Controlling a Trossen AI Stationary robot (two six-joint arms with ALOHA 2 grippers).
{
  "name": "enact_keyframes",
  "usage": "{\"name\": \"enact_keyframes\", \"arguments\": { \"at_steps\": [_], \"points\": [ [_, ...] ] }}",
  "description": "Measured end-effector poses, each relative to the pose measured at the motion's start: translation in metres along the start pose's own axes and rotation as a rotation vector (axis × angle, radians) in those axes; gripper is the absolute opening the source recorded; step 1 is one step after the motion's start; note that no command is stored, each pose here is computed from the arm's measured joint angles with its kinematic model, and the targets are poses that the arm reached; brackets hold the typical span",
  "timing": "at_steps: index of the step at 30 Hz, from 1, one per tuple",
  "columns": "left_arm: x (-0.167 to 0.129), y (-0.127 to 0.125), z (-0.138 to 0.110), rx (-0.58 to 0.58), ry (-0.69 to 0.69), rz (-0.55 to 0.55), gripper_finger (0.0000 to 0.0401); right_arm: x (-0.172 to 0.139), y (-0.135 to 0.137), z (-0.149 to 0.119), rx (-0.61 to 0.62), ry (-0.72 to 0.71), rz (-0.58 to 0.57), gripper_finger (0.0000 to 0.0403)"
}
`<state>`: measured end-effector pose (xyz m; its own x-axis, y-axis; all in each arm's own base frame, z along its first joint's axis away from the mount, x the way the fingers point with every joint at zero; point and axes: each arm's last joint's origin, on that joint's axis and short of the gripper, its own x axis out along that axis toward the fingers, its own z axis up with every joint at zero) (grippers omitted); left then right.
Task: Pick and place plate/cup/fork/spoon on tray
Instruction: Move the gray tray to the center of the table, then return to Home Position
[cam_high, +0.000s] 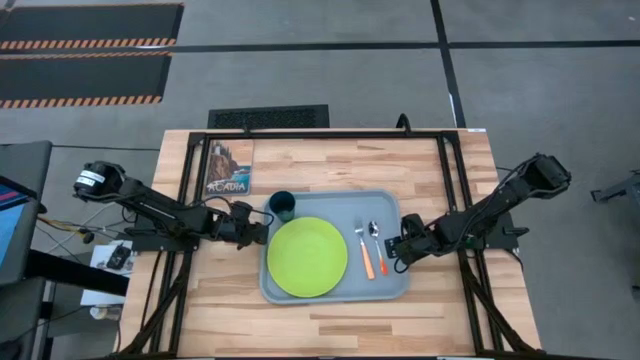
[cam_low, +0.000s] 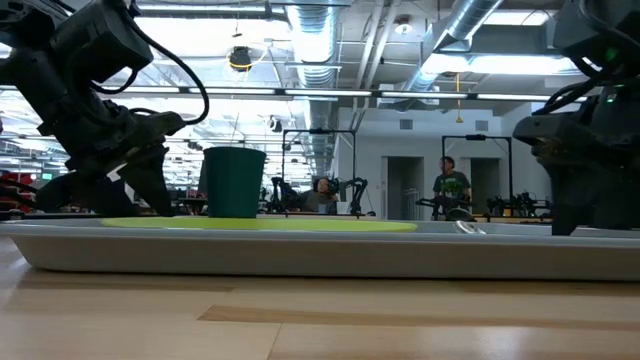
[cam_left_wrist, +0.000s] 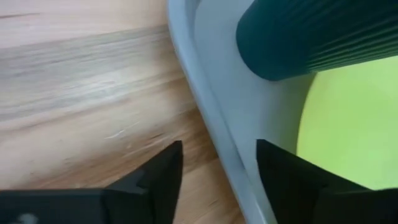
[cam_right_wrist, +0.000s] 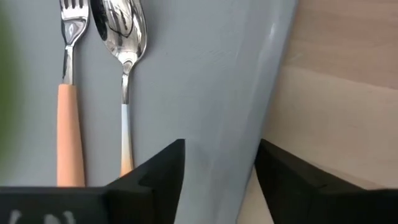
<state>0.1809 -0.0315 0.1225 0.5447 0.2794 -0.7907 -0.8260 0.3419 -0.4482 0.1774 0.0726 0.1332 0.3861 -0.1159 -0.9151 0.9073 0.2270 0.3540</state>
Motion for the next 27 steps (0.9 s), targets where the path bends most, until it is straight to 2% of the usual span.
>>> {"name": "enact_keyframes", "arguments": {
  "at_steps": [5, 10, 20, 27],
  "points": [
    [-0.002, -0.001, 0.001, 0.018, -0.006, -0.015, 0.0231, 0.0, 0.0, 0.0, 0.002, 0.0, 0.0, 0.0231],
    [-0.007, -0.002, 0.004, 0.022, -0.02, -0.035, 0.0252, 0.0, -0.001, 0.0, 0.003, -0.002, -0.005, 0.0232],
    [-0.023, 0.003, 0.01, 0.044, -0.027, -0.045, 0.0257, -0.009, -0.008, 0.004, 0.036, -0.005, -0.052, 0.0228],
    [-0.036, 0.003, 0.016, 0.08, -0.051, -0.112, 0.0257, -0.037, -0.005, 0.011, 0.025, -0.033, -0.108, 0.0228]
  ]
}}
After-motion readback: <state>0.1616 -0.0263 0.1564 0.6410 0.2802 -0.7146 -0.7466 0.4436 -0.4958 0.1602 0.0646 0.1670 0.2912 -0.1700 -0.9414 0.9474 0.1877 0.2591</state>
